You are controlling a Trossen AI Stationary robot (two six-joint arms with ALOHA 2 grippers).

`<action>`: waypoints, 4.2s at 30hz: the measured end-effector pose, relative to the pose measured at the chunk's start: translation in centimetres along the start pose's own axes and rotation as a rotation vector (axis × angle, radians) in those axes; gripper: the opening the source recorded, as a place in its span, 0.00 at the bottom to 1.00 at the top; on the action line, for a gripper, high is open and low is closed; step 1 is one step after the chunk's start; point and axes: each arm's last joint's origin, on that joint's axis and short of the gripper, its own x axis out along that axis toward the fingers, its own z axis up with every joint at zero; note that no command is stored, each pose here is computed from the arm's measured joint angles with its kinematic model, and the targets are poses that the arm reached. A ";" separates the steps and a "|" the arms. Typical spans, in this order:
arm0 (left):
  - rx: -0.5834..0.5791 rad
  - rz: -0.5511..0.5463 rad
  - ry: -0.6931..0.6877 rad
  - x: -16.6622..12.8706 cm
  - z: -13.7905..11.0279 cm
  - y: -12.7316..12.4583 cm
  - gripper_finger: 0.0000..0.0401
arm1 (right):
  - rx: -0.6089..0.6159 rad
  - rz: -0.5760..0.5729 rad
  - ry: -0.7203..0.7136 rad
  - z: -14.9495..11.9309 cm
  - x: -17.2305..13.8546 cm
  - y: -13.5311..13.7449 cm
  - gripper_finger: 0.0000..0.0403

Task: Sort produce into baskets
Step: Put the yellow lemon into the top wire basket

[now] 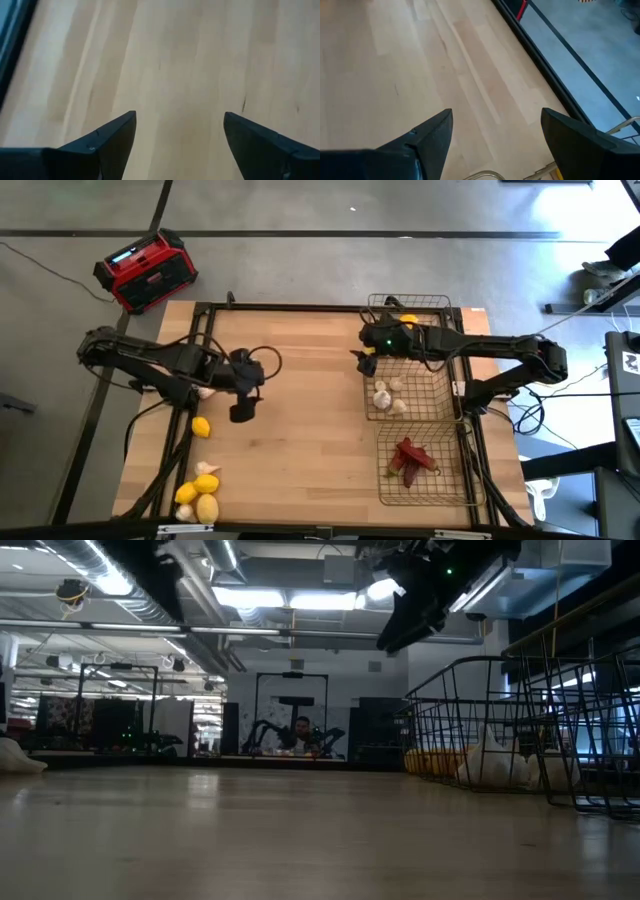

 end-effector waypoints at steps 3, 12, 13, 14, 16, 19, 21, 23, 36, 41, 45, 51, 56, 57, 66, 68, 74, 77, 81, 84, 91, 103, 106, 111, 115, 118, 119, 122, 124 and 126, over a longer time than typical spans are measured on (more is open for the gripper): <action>-0.009 -0.010 0.088 0.0 -0.9 -0.5 0.74 | 0.001 -0.002 0.000 0.0 0.0 -0.1 0.74; 0.011 -0.017 0.338 0.7 -2.7 -2.2 0.74 | 0.001 -0.002 0.000 0.0 0.0 -0.1 0.74; 0.010 -0.013 0.367 0.8 -2.9 -2.4 0.74 | 0.001 -0.002 0.000 0.0 0.0 -0.1 0.74; 0.009 -0.011 0.391 1.0 -3.0 -2.6 0.74 | 0.001 -0.002 0.001 0.0 0.0 -0.1 0.74; 0.004 -0.021 0.441 1.3 -3.2 -3.0 0.74 | 0.001 -0.002 0.001 0.0 0.0 -0.1 0.74; 0.020 -0.029 0.507 1.9 -3.4 -3.5 0.74 | 0.001 -0.002 -0.001 0.0 0.1 -0.1 0.74; 0.043 -0.012 0.559 2.3 -3.7 -3.8 0.74 | 0.000 -0.003 0.006 -0.2 0.1 0.0 0.74; 0.080 0.007 0.607 2.5 -3.9 -3.9 0.74 | -0.003 -0.003 0.016 -0.5 0.3 0.0 0.74; 0.167 -0.043 0.799 4.7 -7.9 -4.9 0.74 | -0.006 0.000 0.030 -1.1 0.6 0.1 0.74; 0.205 -0.075 0.783 5.3 -8.9 -5.7 0.74 | -0.006 0.000 0.029 -1.1 0.6 0.1 0.74; 0.242 -0.066 0.800 5.7 -10.1 -6.0 0.74 | -0.006 0.000 0.029 -1.1 0.6 0.1 0.74; 0.266 -0.069 0.858 6.1 -11.9 -6.2 0.74 | -0.006 0.000 0.029 -1.1 0.6 0.1 0.74; 0.294 -0.084 0.843 6.5 -12.8 -6.6 0.74 | -0.006 0.000 0.029 -1.1 0.6 0.1 0.74; 0.300 -0.077 0.849 6.6 -13.0 -6.5 0.74 | -0.006 0.000 0.029 -1.1 0.6 0.1 0.74; 0.307 -0.091 0.855 7.4 -14.6 -6.6 0.74 | -0.005 0.000 0.028 -1.1 0.6 0.1 0.74; 0.295 -0.095 0.859 7.7 -14.9 -6.6 0.74 | -0.005 0.000 0.027 -1.1 0.6 0.1 0.74; 0.251 -0.091 0.858 8.3 -15.6 -6.4 0.74 | -0.004 0.000 0.024 -1.0 0.6 0.1 0.74; 0.228 -0.084 0.858 8.5 -15.8 -6.4 0.72 | -0.004 0.000 0.021 -1.0 0.6 0.1 0.74; 0.203 -0.071 0.860 8.5 -15.9 -6.3 0.62 | -0.003 0.000 0.018 -1.0 0.6 0.1 0.74; 0.191 -0.066 0.861 8.5 -15.8 -6.3 0.54 | -0.002 0.000 0.016 -0.9 0.6 0.1 0.74; 0.137 0.002 0.824 7.8 -14.4 -6.4 0.51 | -0.002 0.001 0.015 -0.9 0.6 0.1 0.74; 0.120 0.104 0.565 4.1 -8.9 -5.9 0.51 | -0.002 0.002 0.011 -0.9 0.6 0.1 0.74; 0.084 0.110 0.468 2.8 -7.5 -5.4 0.51 | -0.002 0.003 0.011 -0.9 0.6 0.1 0.74; 0.032 0.127 0.306 1.0 -5.7 -4.3 0.51 | -0.001 0.011 0.009 -0.9 0.6 0.1 0.74; -0.005 0.098 0.163 0.1 -4.6 -3.6 0.52 | 0.001 0.031 0.004 -0.8 0.6 0.2 0.74; -0.047 0.047 0.053 -0.3 -3.6 -3.1 0.52 | 0.006 0.055 -0.018 -0.6 0.6 0.2 0.74; -0.057 0.032 0.017 -0.5 -3.3 -2.9 0.52 | 0.009 0.066 -0.031 -0.5 0.6 0.3 0.74; -0.074 -0.005 -0.086 -0.9 -2.3 -2.3 0.52 | 0.006 0.107 -0.066 -0.1 0.6 0.4 0.74; -0.069 -0.023 -0.159 -1.2 -1.6 -1.9 0.52 | -0.008 0.138 -0.100 0.2 0.5 0.5 0.74; -0.047 -0.042 -0.240 -1.5 -0.8 -1.7 0.52 | -0.024 0.178 -0.136 0.5 0.4 0.9 0.74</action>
